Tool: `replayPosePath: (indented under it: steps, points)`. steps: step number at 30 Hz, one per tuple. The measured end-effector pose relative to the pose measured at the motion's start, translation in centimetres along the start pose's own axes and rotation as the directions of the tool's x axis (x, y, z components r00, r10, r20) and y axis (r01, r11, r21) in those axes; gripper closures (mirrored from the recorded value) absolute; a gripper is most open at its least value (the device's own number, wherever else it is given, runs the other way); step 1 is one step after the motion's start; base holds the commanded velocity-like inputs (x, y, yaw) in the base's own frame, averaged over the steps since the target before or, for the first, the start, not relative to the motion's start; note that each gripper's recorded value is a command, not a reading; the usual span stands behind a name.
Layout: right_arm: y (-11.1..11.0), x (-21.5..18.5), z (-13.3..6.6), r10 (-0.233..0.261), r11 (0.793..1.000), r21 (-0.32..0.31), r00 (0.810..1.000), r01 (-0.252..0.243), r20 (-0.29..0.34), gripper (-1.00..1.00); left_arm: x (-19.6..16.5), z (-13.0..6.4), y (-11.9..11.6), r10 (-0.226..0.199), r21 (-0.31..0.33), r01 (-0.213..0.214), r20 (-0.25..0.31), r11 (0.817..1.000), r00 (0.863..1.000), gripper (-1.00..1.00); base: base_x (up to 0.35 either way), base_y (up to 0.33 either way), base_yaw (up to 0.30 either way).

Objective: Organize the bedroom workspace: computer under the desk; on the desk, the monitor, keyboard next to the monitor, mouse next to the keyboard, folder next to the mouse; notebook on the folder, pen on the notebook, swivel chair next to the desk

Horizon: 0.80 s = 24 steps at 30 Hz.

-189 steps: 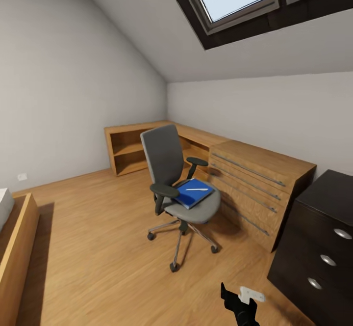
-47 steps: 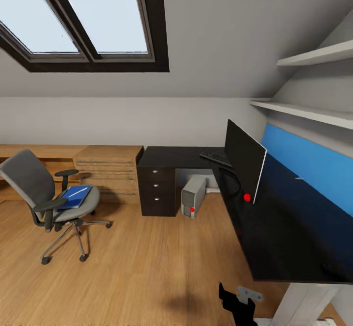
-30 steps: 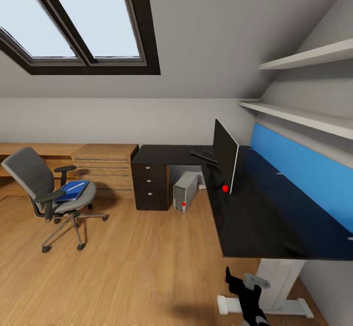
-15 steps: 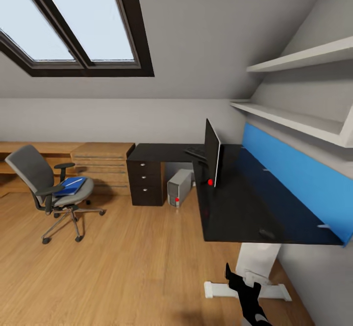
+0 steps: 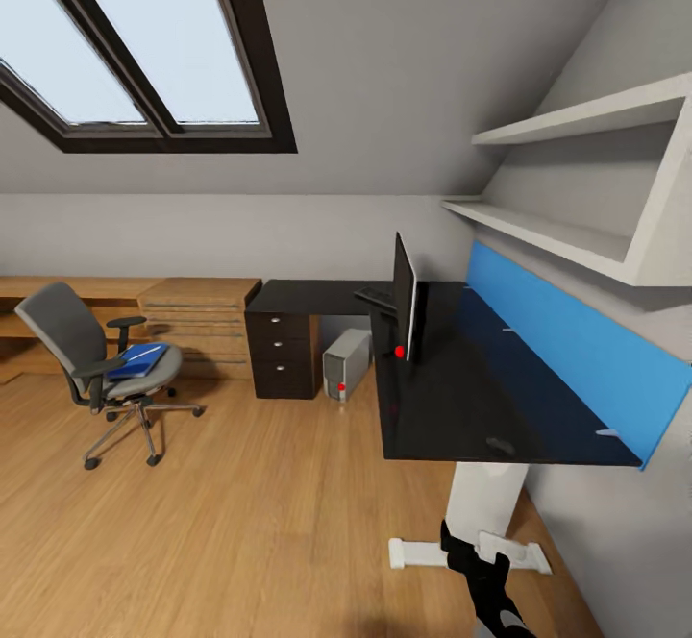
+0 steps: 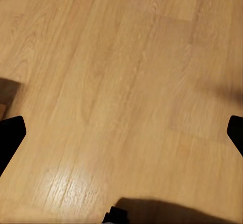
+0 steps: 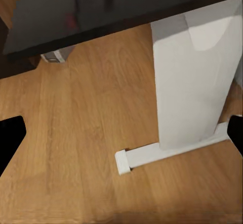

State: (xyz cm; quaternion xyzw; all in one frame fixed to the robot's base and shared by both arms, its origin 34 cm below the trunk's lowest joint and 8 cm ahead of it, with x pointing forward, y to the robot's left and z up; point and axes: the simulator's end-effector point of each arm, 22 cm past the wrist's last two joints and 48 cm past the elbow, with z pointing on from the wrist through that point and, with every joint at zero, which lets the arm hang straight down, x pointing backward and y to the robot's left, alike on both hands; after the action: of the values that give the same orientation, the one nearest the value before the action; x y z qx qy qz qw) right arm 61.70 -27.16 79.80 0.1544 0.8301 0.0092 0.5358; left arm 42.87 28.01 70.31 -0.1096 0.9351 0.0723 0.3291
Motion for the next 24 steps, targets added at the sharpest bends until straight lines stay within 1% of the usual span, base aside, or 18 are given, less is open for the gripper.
replayPosePath:
  steps: [1,2,3,4,5,6,7,8,9,10,12,16,17,20,21,24]
  points:
    - [0.2,-0.3,0.4,0.0,1.0,-0.004,1.0,-0.001,-0.031,-1.0,0.0,-0.1,0.0,0.0,0.0,0.0,0.0,1.0,1.0,-1.0,-0.012,-0.011,0.0]
    - [0.3,-0.7,0.7,0.002,1.0,-0.007,0.999,-0.002,-0.045,-1.0,-0.1,-0.2,0.0,-0.001,0.0,0.001,0.001,1.0,1.0,-1.0,-0.003,-0.003,0.0]
    - [0.6,1.1,1.1,-0.005,1.0,-0.002,0.968,0.005,-0.25,-1.0,-0.1,-0.3,0.1,-0.001,-0.001,0.001,0.001,1.0,1.0,-1.0,-0.003,-0.002,0.0]
    - [1.1,-3.4,2.2,-0.012,1.0,-0.008,0.974,0.011,-0.224,-1.0,-0.2,-0.3,0.1,-0.001,-0.001,0.001,0.001,1.0,1.0,-1.0,-0.002,-0.002,0.0]
    - [1.4,-7.6,2.6,-0.017,1.0,-0.009,0.984,0.016,-0.178,-1.0,-0.2,-0.4,0.2,-0.002,-0.002,0.002,0.003,1.0,1.0,-1.0,-0.002,-0.001,0.0]
    - [1.2,-8.3,2.4,-0.024,1.0,0.0,0.979,0.024,-0.203,-1.0,-0.2,-0.5,0.2,-0.002,-0.002,0.002,0.002,1.0,1.0,-1.0,-0.001,-0.001,0.0]
    - [0.9,-9.7,1.7,-0.036,0.999,0.017,0.97,0.041,-0.24,-1.0,-0.3,-0.6,0.3,-0.002,-0.003,0.002,0.003,1.0,1.0,-1.0,0.0,0.0,0.0]
    - [0.8,-12.0,0.3,-0.045,0.997,0.04,0.962,0.058,-0.271,-1.0,-0.3,-0.7,0.3,-0.002,-0.003,0.002,0.003,1.0,1.0,-1.0,0.0,0.0,0.0]
    - [1.2,-15.6,-0.1,-0.045,0.998,0.042,0.977,0.055,-0.208,-1.0,-0.3,-0.7,0.3,-0.003,-0.003,0.003,0.003,1.0,1.0,-1.0,0.0,0.0,0.0]
    - [1.5,-17.6,-0.8,-0.043,0.998,0.047,0.983,0.052,-0.181,-1.0,-0.3,-0.7,0.3,-0.003,-0.004,0.003,0.003,1.0,1.0,-1.0,0.0,0.0,0.0]
    - [1.5,-19.7,-1.5,-0.04,0.997,0.057,0.988,0.049,-0.151,-1.0,-0.3,-0.7,0.3,-0.003,-0.003,0.003,0.003,1.0,1.0,-1.0,0.0,0.0,0.0]
    - [1.3,-20.8,-2.0,-0.038,0.996,0.07,0.99,0.047,-0.133,-1.0,-0.3,-0.7,0.3,-0.003,-0.003,0.003,0.004,1.0,1.0,-1.0,0.0,0.0,0.0]
    - [0.9,-19.0,-1.8,-0.04,0.995,0.079,0.986,0.053,-0.159,-1.0,-0.6,-0.7,0.3,-0.005,-0.002,0.005,0.015,1.0,1.0,-1.0,0.0,0.0,0.0]
    - [0.7,-18.2,-1.7,-0.041,0.995,0.081,0.986,0.055,-0.162,-1.0,-0.9,-0.7,0.3,-0.008,-0.002,0.008,0.031,1.0,0.999,-1.0,0.06,-0.036,0.0]
    - [0.7,-17.6,-1.7,-0.043,0.995,0.082,0.986,0.056,-0.159,-1.0,-1.2,-0.7,0.3,-0.012,-0.002,0.012,0.048,1.0,0.999,-1.0,0.178,-0.131,0.0]
    - [0.7,-17.4,-1.7,-0.045,0.995,0.081,0.986,0.059,-0.158,-1.0,-1.3,-0.7,0.3,-0.013,-0.002,0.014,0.054,1.0,0.998,-1.0,0.216,-0.175,0.0]
